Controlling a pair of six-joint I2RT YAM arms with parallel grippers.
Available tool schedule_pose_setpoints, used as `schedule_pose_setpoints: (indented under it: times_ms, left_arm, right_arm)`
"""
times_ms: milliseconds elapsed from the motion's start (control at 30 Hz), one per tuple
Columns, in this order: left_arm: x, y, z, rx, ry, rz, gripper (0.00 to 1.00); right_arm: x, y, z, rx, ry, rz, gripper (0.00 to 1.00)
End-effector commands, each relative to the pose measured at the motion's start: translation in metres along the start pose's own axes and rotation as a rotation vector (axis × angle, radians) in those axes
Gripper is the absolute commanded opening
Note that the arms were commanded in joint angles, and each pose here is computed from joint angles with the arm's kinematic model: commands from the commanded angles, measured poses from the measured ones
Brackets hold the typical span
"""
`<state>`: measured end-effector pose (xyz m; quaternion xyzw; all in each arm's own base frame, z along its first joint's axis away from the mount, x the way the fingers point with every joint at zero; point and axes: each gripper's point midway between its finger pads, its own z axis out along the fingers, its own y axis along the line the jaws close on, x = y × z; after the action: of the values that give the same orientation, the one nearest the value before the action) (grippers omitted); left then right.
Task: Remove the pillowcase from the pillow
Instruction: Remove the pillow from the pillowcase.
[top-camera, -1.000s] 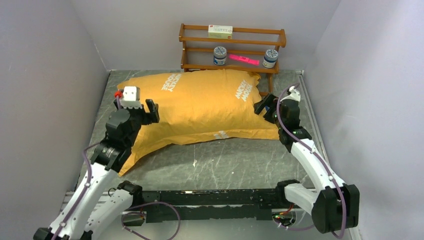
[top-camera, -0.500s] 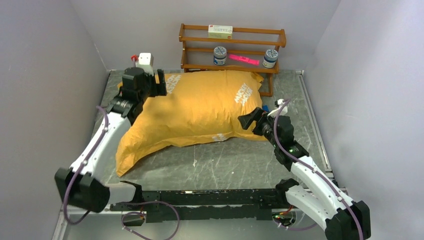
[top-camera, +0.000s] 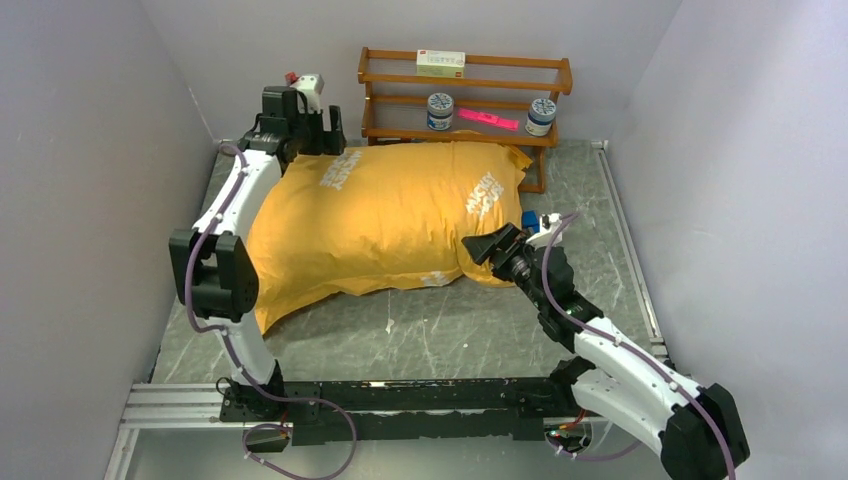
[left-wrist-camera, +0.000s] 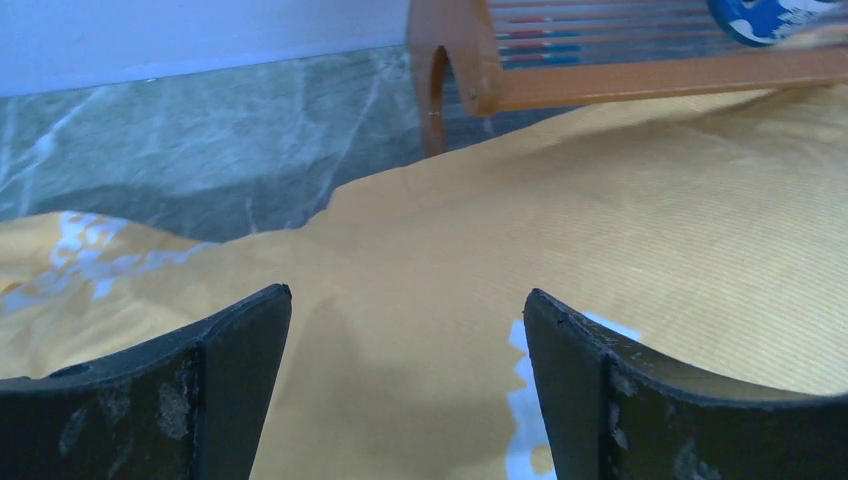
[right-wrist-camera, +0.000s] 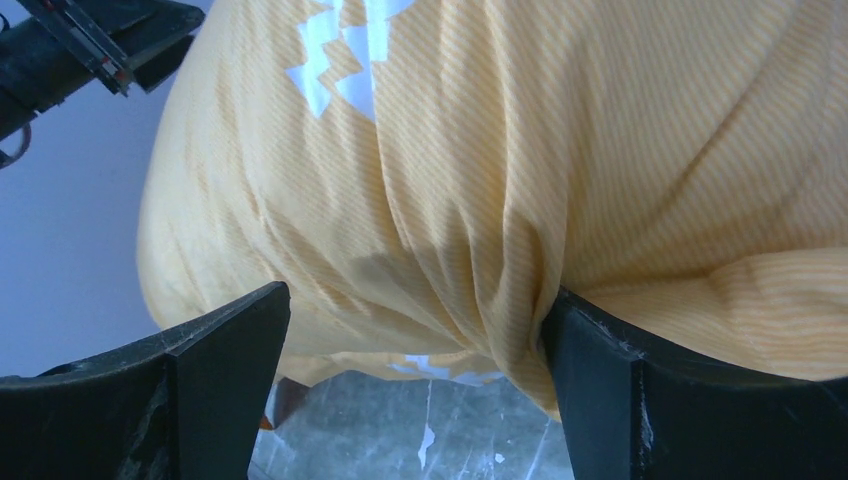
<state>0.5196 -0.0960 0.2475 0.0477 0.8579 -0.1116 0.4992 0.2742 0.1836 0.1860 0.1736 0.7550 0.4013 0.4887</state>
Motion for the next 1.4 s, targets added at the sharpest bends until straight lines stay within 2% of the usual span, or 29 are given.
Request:
schedule_pose_setpoints:
  times_ms: [0, 233, 400, 500, 567, 700, 833, 1000, 1133, 1367]
  left_arm:
    - [-0.002, -0.027, 0.006, 0.194, 0.040, 0.068, 0.92]
    - [0.061, -0.053, 0.003, 0.399, 0.192, 0.066, 0.95]
    - [0.095, -0.084, -0.030, 0.596, 0.260, 0.022, 0.88]
    - [0.107, -0.098, -0.056, 0.675, 0.271, -0.005, 0.84]
    - [0.109, -0.103, -0.070, 0.689, 0.254, 0.005, 0.82]
    - [0.111, -0.113, -0.100, 0.709, 0.241, -0.034, 0.81]
    - [0.126, -0.125, -0.121, 0.741, 0.248, -0.060, 0.80]
    - [0.138, -0.143, -0.151, 0.789, 0.241, -0.075, 0.80]
    - [0.145, -0.157, -0.169, 0.796, 0.261, -0.055, 0.80]
    - [0.122, -0.173, -0.196, 0.839, 0.197, -0.073, 0.81]
  right_arm:
    - [0.012, 0.027, 0.008, -0.091, 0.060, 0.040, 0.98]
    - [0.013, 0.018, 0.029, -0.064, 0.063, -0.084, 0.96]
    - [0.020, 0.015, 0.046, -0.066, 0.099, -0.164, 0.84]
    - [0.017, 0.019, 0.052, -0.080, 0.095, -0.210, 0.66]
    - [0.009, 0.027, 0.056, -0.090, 0.081, -0.247, 0.50]
    - [-0.013, 0.043, 0.059, -0.099, 0.026, -0.337, 0.23]
    - [-0.040, 0.059, 0.058, -0.097, -0.047, -0.442, 0.00]
    - [-0.076, 0.075, 0.053, -0.087, -0.141, -0.565, 0.00]
    - [-0.106, 0.085, 0.054, -0.078, -0.206, -0.601, 0.00]
    - [-0.154, 0.087, 0.057, -0.049, -0.239, -0.590, 0.00]
